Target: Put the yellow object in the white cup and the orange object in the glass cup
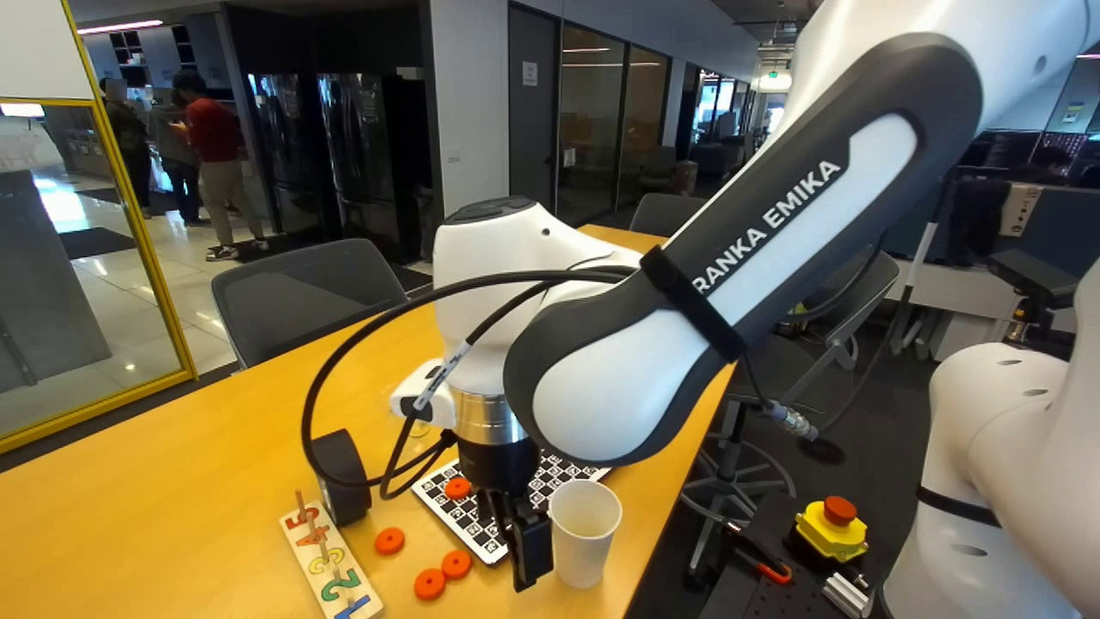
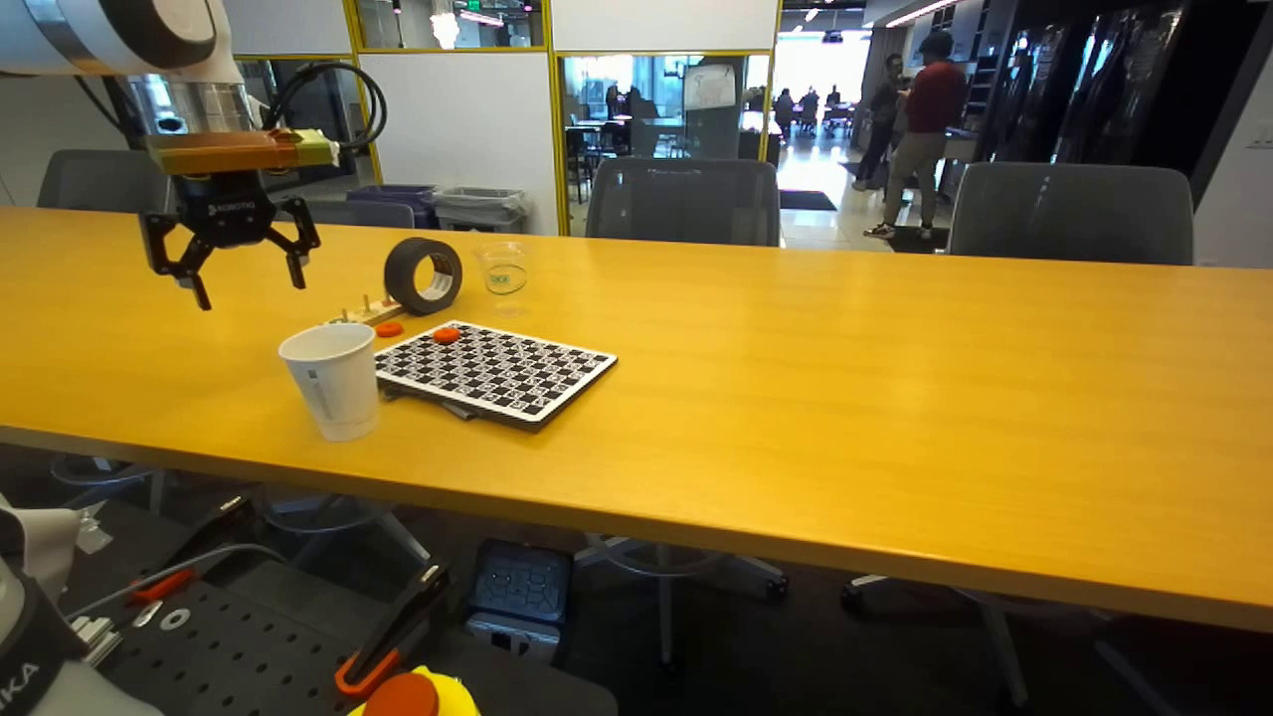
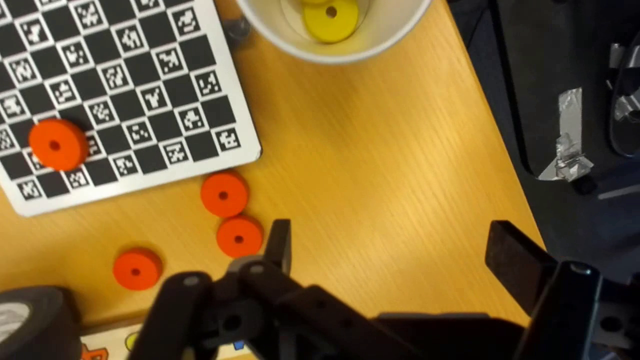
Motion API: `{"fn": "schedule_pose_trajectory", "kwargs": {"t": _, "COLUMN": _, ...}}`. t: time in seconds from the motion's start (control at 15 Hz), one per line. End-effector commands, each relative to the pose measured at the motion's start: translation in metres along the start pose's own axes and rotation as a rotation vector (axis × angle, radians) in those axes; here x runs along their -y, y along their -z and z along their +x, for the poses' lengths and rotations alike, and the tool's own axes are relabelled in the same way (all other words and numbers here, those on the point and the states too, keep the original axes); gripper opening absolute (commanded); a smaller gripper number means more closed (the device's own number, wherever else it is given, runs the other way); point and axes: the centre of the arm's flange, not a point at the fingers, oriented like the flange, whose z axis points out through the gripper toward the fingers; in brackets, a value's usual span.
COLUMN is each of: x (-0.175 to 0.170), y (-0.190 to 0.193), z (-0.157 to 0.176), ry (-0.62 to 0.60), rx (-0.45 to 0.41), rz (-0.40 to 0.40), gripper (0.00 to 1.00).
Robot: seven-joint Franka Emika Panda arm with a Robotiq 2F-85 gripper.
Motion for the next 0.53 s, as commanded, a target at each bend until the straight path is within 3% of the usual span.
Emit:
{"fn": "schedule_pose_trajectory", "kwargs": {"t": 0.0, "x": -0.019, "y": -0.014, "z": 0.032, "ry": 0.187, "rx": -0.038, "rz": -0.003, "gripper": 1.00}}
{"fn": "schedule_pose_trajectory", "kwargs": {"t": 0.47, "x": -0.054, "y": -0.056, "z": 0.051, "ry": 0.352, "rx": -0.055, "rz": 0.051, "gripper": 1.00}}
